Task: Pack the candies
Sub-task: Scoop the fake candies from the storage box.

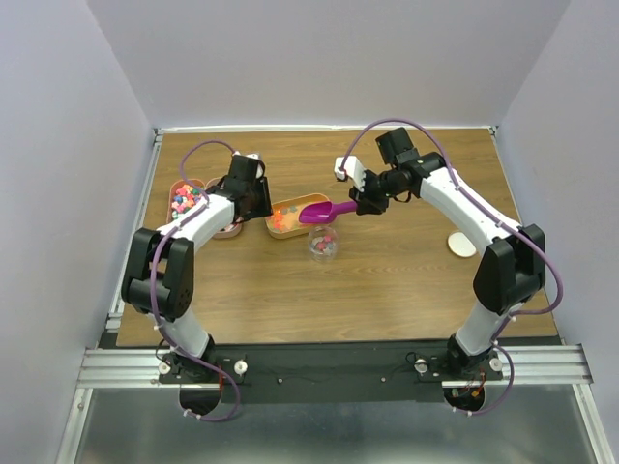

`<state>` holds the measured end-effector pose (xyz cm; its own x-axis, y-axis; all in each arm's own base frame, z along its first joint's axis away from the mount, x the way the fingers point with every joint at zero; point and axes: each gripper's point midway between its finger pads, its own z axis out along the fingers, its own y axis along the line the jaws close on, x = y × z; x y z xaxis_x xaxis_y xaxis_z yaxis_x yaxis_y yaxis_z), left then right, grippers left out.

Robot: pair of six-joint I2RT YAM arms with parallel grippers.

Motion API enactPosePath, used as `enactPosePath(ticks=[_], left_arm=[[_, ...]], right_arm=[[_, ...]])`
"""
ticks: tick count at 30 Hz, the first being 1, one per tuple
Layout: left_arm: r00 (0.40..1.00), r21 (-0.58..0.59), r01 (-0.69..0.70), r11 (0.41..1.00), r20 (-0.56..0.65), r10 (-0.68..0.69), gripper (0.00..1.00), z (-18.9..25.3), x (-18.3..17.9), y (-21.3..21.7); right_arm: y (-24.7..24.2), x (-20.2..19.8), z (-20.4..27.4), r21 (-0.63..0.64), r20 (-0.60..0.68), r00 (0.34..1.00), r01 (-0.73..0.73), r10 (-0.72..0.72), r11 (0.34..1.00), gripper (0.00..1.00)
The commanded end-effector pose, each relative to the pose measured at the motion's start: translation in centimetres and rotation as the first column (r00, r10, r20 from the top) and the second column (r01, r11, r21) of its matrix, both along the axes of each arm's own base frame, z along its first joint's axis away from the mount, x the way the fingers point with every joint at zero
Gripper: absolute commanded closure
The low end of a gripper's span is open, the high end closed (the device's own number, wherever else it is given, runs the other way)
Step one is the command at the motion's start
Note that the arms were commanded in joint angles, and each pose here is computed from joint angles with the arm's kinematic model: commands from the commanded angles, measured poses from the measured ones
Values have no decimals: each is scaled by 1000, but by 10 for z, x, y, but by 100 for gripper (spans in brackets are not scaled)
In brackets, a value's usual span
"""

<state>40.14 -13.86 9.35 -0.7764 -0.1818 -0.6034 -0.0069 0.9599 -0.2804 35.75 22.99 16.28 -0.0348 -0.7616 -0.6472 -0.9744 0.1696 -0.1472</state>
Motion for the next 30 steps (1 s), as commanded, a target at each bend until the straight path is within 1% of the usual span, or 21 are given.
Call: enactPosePath(ticks=[1,9,14,20,21,22,24,25,27,29,30], left_arm=[[999,32,-18,999,-50,19,58,-22,-4,-5],[998,114,-13,993,-67,20,65,-32,7,1],[997,155,47,987,-63,-37,76,-36,21,-1],[995,226,97,969,-5,-99,79,-22,46,-1],[993,240,116,964,-6,-118,80,-24,49,-2],[990,259,130,957,18,-139,80,-16,59,-3],[985,280,164,946,15,-175,81,-19,66,-7],[979,290,181,940,33,-199,82,-13,74,-10],[975,298,208,932,19,-223,82,-21,79,-15],[969,298,227,927,25,-245,82,-18,87,-21],[969,301,235,924,0,-246,82,-26,85,-21]], right_arm=[[2,6,-3,5,-8,1000,-13,13,1000,99],[2,10,-4,-3,-4,1000,-9,9,1000,99],[1,11,-3,-4,1,1000,-4,4,1000,99],[0,11,-3,-8,3,1000,1,-1,1000,99],[-1,12,-4,-11,-1,1000,4,-4,1000,99],[0,12,-4,-12,0,1000,3,-3,1000,99],[-1,14,-6,-19,0,1000,10,-10,1000,99],[-3,16,-7,-29,2,1000,20,-20,999,99],[-4,20,-7,-43,10,999,33,-33,999,99],[-8,26,-5,-50,23,998,52,-51,997,99],[-7,30,0,-43,37,998,51,-50,998,99]])
